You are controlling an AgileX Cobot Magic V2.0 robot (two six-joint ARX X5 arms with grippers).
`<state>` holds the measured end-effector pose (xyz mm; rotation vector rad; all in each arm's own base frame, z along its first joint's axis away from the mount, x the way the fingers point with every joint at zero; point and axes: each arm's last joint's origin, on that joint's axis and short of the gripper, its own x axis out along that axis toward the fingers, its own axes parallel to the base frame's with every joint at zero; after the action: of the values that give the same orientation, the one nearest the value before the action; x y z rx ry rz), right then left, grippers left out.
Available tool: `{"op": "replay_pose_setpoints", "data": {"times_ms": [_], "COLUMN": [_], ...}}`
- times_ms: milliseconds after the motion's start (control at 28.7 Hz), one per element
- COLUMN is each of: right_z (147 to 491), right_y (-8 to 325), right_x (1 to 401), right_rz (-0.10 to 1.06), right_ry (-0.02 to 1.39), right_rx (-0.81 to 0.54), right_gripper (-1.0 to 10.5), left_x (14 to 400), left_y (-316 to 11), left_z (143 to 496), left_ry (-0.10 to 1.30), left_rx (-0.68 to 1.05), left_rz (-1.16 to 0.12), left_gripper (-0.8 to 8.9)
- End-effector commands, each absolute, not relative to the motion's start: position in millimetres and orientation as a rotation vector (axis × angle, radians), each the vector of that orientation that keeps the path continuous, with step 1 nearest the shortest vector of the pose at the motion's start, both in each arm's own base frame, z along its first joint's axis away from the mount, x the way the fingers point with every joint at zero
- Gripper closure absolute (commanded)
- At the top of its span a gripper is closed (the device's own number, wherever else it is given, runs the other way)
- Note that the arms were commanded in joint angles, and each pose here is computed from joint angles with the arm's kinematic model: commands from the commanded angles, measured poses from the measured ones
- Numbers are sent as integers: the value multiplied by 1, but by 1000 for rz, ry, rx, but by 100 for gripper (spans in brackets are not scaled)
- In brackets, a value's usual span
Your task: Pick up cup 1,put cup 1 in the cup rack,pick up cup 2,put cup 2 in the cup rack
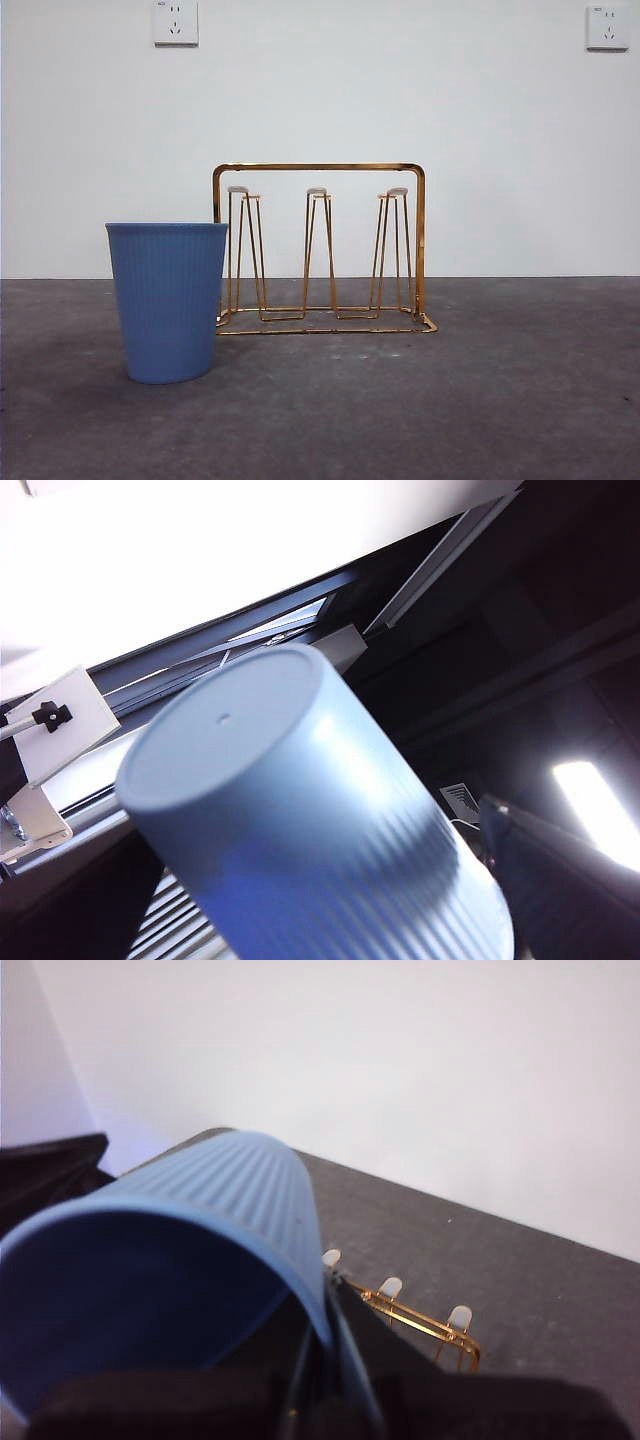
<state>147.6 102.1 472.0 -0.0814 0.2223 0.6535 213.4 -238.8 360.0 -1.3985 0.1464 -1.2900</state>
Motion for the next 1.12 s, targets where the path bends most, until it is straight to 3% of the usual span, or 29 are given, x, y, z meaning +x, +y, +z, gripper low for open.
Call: {"op": "replay_pose_setpoints", "data": {"times_ms": [35, 105, 279, 558, 733, 907, 977, 1047, 1117], "right_z": [467, 466, 463, 462, 459, 457, 456, 455, 455], "right_y": [103, 103, 103, 102, 102, 101, 101, 101, 100], "right_x": [149, 149, 148, 148, 147, 146, 146, 145, 145], "right_rz": [646, 646, 646, 646, 648, 649, 648, 648, 648], "right_ry": [252, 260, 289, 304, 330, 350, 363, 373, 376], "right_rx": [-99, -101, -118, -125, -149, -157, -160, -163, -164], "right_gripper": [958, 957, 957, 957, 957, 944, 939, 894, 816], "left_x": [213, 213, 213, 213, 214, 214, 213, 213, 213], "left_y": [-238, -238, -238, -239, -240, -241, -241, -241, -241], "left_z": [362, 362, 362, 361, 359, 358, 358, 358, 358], "left_ry": [111, 111, 107, 117, 153, 172, 176, 175, 168], "left_rx": [-1387, -1387, -1380, -1360, -1347, -1327, -1322, -1321, -1313], "left_rz": [-1310, -1310, -1307, -1316, -1308, -1317, -1325, -1325, -1324], "left_gripper": [158, 192, 398, 419, 610, 642, 723, 818, 821]}}
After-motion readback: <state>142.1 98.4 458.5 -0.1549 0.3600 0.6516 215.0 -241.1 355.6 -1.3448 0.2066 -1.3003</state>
